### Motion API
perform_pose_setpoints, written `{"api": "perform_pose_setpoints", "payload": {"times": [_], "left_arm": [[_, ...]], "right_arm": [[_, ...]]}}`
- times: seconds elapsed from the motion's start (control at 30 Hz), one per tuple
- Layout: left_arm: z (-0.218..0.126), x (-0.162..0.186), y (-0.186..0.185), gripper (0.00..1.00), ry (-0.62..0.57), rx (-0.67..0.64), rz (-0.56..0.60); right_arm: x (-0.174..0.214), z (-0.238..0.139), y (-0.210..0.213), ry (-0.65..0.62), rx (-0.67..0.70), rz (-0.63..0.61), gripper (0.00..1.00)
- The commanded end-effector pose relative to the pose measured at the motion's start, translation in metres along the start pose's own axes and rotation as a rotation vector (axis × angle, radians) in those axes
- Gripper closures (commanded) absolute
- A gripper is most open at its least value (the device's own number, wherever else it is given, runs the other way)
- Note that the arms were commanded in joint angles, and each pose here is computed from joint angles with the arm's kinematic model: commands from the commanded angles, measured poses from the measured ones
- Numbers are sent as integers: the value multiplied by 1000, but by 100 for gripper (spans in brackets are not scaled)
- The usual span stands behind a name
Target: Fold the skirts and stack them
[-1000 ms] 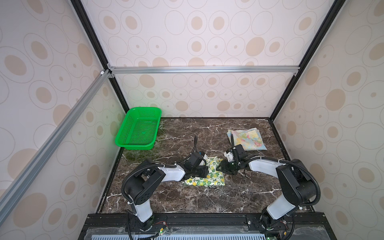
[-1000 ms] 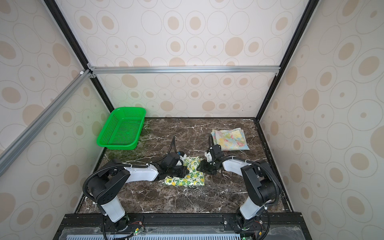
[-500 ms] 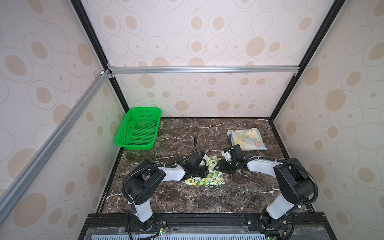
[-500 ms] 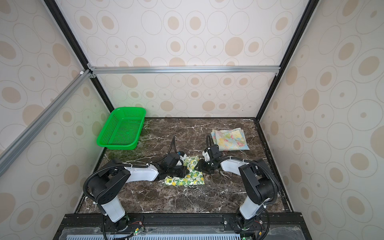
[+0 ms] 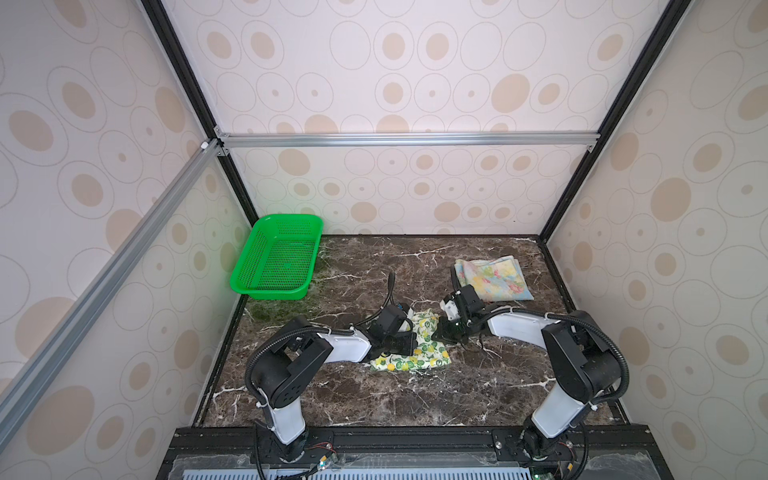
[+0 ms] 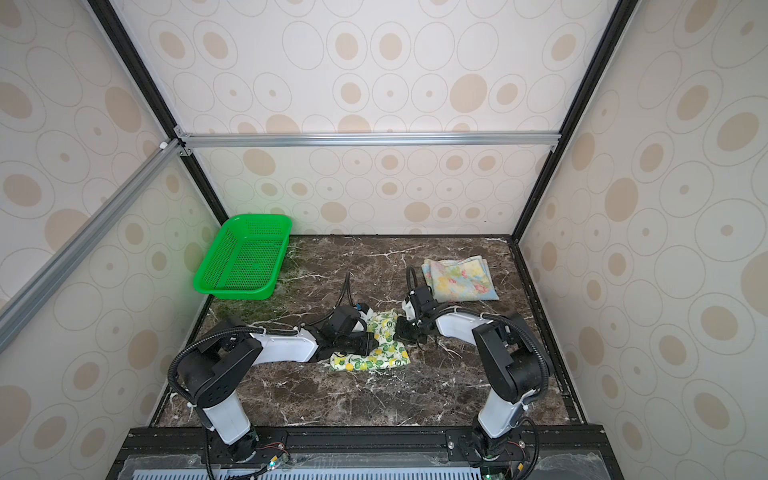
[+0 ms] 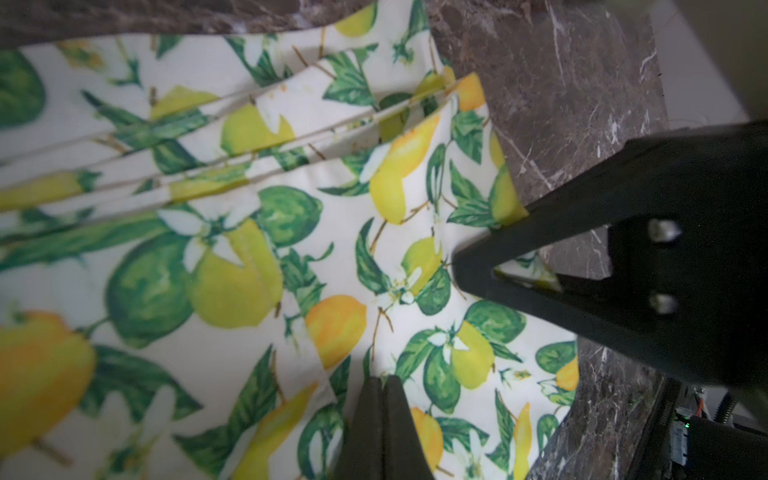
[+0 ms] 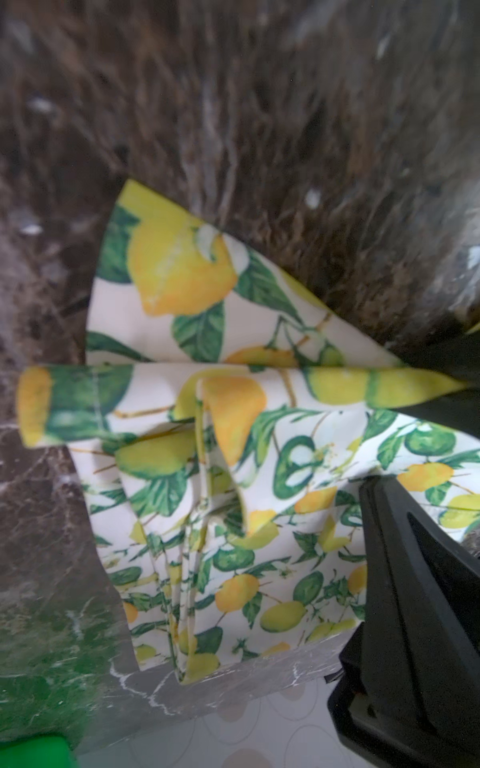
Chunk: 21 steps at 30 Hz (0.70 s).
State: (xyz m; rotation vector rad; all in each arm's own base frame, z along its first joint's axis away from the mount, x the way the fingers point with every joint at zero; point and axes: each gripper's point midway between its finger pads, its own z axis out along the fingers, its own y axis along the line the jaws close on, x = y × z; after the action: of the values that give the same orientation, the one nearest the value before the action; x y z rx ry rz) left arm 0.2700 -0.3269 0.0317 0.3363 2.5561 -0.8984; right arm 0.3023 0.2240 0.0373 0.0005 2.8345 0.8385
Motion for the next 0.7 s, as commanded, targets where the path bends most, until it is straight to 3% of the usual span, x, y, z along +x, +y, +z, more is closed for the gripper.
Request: {"api": "perform_pose_setpoints", "payload": {"times": [0.0, 0.67], "left_arm": [[-15, -21, -9, 100, -63, -5, 18], [-39, -31, -5, 100, -115, -31, 10]], "right_arm": [[-20, -21, -3, -3, 49, -77, 100], [-140, -95, -26, -74, 30, -257, 100]]}}
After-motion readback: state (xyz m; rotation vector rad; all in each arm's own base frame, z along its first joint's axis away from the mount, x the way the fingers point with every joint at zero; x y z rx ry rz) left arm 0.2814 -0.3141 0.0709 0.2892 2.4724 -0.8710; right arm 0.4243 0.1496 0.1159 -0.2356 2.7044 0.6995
